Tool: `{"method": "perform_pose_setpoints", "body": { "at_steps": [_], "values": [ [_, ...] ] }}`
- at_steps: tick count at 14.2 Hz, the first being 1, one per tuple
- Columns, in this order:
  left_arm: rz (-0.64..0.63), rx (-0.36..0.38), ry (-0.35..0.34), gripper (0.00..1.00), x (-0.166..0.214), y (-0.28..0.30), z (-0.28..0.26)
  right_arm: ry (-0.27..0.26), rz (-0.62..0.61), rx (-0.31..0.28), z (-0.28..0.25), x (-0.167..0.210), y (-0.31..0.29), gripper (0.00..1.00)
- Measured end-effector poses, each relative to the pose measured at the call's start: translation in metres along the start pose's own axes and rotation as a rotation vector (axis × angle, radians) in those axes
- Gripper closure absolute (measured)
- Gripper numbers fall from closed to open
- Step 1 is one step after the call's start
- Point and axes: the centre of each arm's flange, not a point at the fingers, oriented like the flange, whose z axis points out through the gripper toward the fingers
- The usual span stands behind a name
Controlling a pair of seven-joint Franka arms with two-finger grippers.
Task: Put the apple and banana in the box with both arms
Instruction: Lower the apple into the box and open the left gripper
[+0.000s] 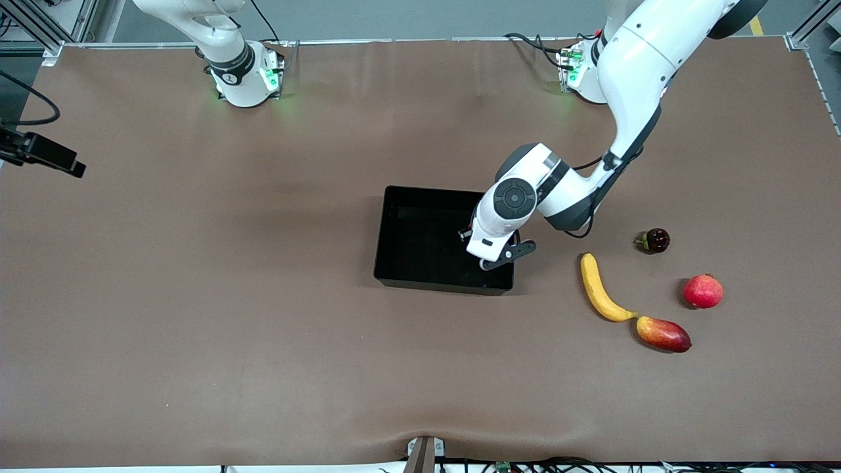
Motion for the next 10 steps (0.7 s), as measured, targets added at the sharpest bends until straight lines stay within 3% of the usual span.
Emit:
{"method": "perform_pose_setpoints", "body": {
  "at_steps": [6, 7, 9, 10],
  "values": [
    [0.006, 0.003, -0.016, 0.26, 0.003, 0.0, 0.025, 0.049, -0.082, -0.01, 0.008, -0.024, 0.008, 0.0],
    [0.006, 0.0, -0.013, 0.22, 0.004, 0.001, 0.023, 0.048, -0.09, -0.01, 0.009, -0.025, 0.011, 0.0],
    [-0.001, 0.0, -0.002, 0.03, 0.006, 0.004, 0.008, 0.047, -0.091, -0.012, 0.01, -0.024, 0.017, 0.0],
    [-0.006, 0.013, 0.007, 0.0, 0.007, 0.006, -0.009, 0.049, -0.087, -0.012, 0.01, -0.024, 0.02, 0.0]
  ]
}}
